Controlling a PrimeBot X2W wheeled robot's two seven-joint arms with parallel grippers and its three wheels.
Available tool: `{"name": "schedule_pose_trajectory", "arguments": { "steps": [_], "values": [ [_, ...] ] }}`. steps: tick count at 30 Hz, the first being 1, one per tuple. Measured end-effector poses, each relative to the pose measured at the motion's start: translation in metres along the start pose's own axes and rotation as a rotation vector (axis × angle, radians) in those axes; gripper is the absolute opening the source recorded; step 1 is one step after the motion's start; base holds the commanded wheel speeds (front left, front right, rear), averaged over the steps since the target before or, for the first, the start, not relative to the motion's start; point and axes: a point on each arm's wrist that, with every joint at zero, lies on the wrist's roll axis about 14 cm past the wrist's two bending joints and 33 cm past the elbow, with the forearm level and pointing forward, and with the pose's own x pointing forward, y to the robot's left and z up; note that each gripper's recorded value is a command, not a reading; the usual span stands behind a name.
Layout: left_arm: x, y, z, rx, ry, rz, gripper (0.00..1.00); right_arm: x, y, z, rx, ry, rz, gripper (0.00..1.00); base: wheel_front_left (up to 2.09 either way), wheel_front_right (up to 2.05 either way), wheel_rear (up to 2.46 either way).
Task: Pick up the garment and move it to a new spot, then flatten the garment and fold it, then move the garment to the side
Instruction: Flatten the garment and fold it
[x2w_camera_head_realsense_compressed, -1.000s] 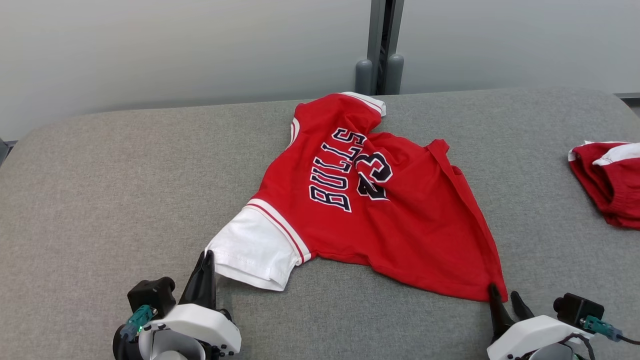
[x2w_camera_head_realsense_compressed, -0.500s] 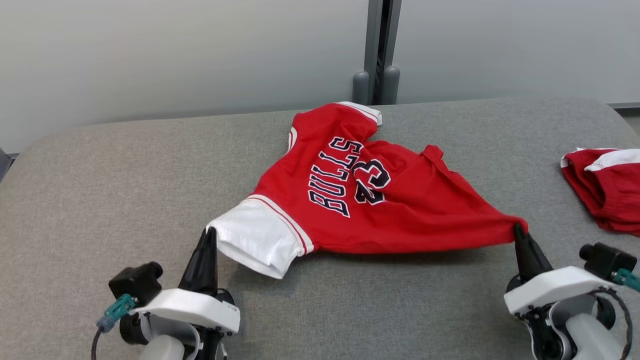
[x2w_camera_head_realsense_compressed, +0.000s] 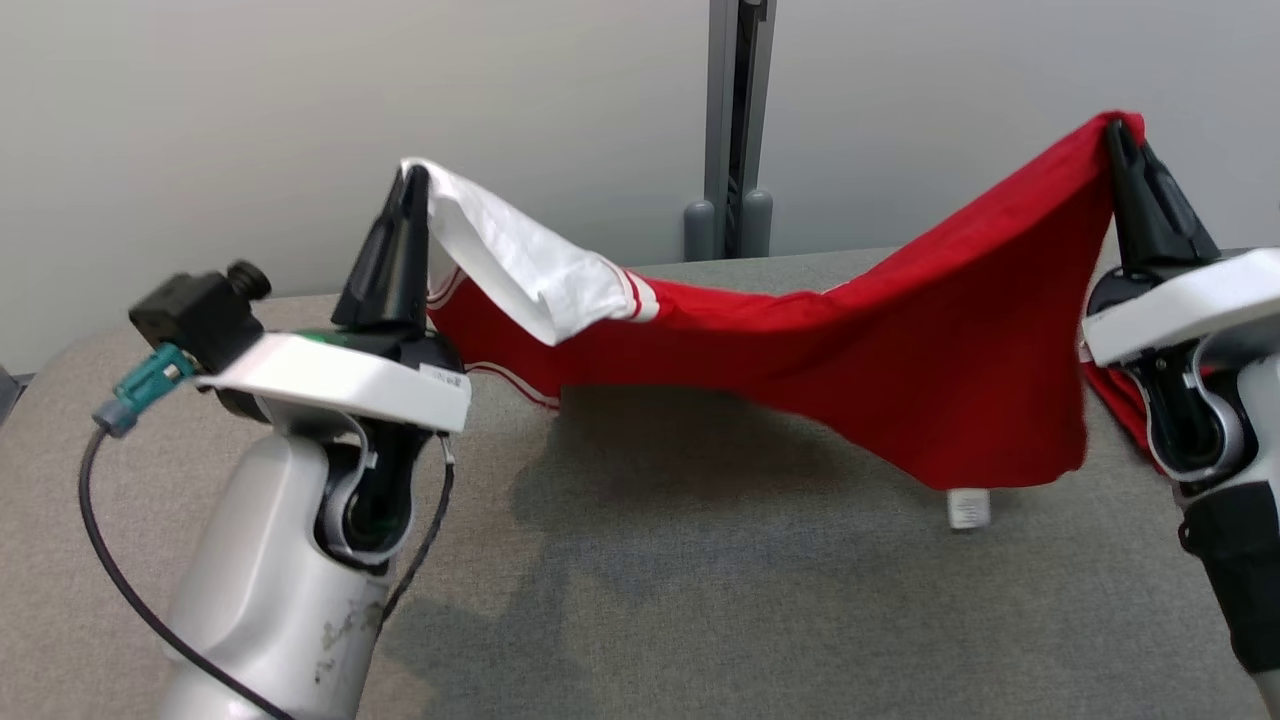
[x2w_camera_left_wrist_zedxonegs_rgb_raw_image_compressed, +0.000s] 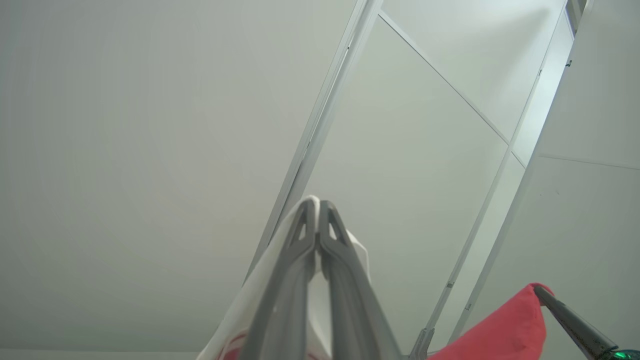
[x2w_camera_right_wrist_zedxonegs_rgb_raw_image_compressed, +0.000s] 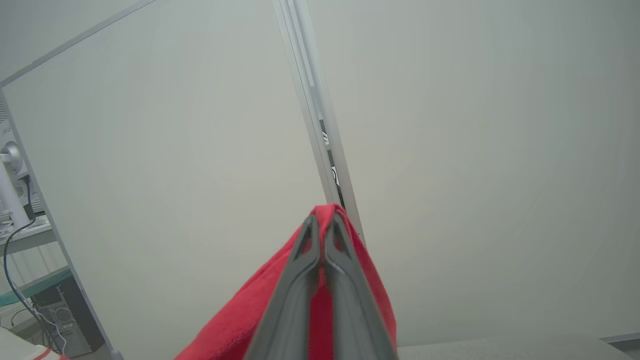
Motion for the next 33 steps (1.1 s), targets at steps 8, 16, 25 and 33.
{"name": "schedule_pose_trajectory", "arguments": {
  "steps": [8,16,25,33],
  "values": [
    [0.035,-0.037,0.06,0.028,-0.076,-0.098,0.0,0.024,0.019,0.06,-0.136,-0.078,0.045,0.0,0.0,0.0,0.0],
    [0.052,-0.025,0.053,-0.043,0.032,-0.037,0.0,0.04,0.011,0.069,-0.154,-0.013,0.003,0.0,0.0,0.0,0.0],
    [0.098,0.011,0.049,-0.03,0.107,0.067,0.0,0.072,-0.004,0.054,-0.164,0.082,-0.035,0.0,0.0,0.0,0.0],
    [0.186,0.009,0.081,0.008,-0.068,0.053,0.0,0.147,-0.021,0.089,-0.165,-0.081,-0.065,0.0,0.0,0.0,0.0]
  ]
}}
